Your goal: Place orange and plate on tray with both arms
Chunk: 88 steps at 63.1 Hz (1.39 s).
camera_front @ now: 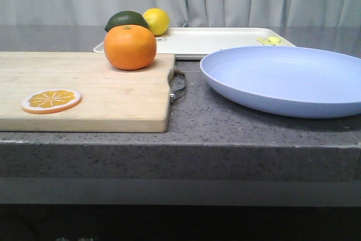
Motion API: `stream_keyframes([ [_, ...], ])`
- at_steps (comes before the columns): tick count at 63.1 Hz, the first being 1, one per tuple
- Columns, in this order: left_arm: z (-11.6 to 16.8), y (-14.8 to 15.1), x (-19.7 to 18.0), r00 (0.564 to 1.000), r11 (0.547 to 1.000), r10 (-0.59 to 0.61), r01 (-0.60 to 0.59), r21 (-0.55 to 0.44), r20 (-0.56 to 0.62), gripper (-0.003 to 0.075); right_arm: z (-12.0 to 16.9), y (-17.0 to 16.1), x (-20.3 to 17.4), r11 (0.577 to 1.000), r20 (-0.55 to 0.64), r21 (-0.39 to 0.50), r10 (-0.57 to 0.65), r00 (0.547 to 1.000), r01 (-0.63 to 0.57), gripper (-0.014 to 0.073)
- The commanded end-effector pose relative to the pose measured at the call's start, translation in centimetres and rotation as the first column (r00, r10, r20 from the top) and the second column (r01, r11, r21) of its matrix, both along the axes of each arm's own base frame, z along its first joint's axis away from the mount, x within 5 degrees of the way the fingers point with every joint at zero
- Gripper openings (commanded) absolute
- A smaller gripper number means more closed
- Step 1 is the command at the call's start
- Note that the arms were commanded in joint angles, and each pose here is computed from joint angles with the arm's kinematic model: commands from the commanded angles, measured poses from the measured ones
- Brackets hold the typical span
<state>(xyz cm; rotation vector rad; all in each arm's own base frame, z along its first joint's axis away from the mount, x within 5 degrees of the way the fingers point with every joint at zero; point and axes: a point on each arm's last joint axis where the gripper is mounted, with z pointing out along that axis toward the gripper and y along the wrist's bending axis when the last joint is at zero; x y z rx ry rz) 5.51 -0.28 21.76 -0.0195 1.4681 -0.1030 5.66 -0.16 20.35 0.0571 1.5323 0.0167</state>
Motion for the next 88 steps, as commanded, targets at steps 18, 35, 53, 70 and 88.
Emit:
stream_keyframes([
  [18, 11.0, 0.0, -2.7, 0.996, 0.999, -0.016, 0.020, -0.037, 0.086, -0.0017, 10.5, 0.0, -2.7, 1.000, 0.142, -0.027, -0.012, 0.990, 0.016, -0.0068],
  [35, 17.1, -0.2, -1.2, 0.997, 0.999, -0.027, 0.025, -0.027, -0.073, -0.0017, 16.4, -0.1, -1.7, 0.997, -0.021, -0.074, -0.023, 0.999, 0.022, -0.0068],
  [53, 17.2, -0.3, 1.7, 0.987, 0.999, -0.026, 0.022, -0.025, -0.160, -0.0017, 16.5, -0.3, 2.5, 0.998, -0.275, -0.069, -0.027, 0.961, 0.008, -0.0068],
  [70, 15.5, -0.4, 3.3, 0.969, 1.000, -0.025, 0.020, -0.023, -0.247, -0.0017, 15.4, -0.4, 4.7, 0.998, -0.382, -0.066, -0.026, 0.924, 0.001, -0.0068],
  [88, 15.3, -0.4, 3.4, 0.968, 1.000, -0.021, 0.018, -0.015, -0.251, 0.0232, 14.4, -0.4, 5.9, 0.998, -0.469, -0.067, -0.027, 0.883, -0.005, 0.0341],
])
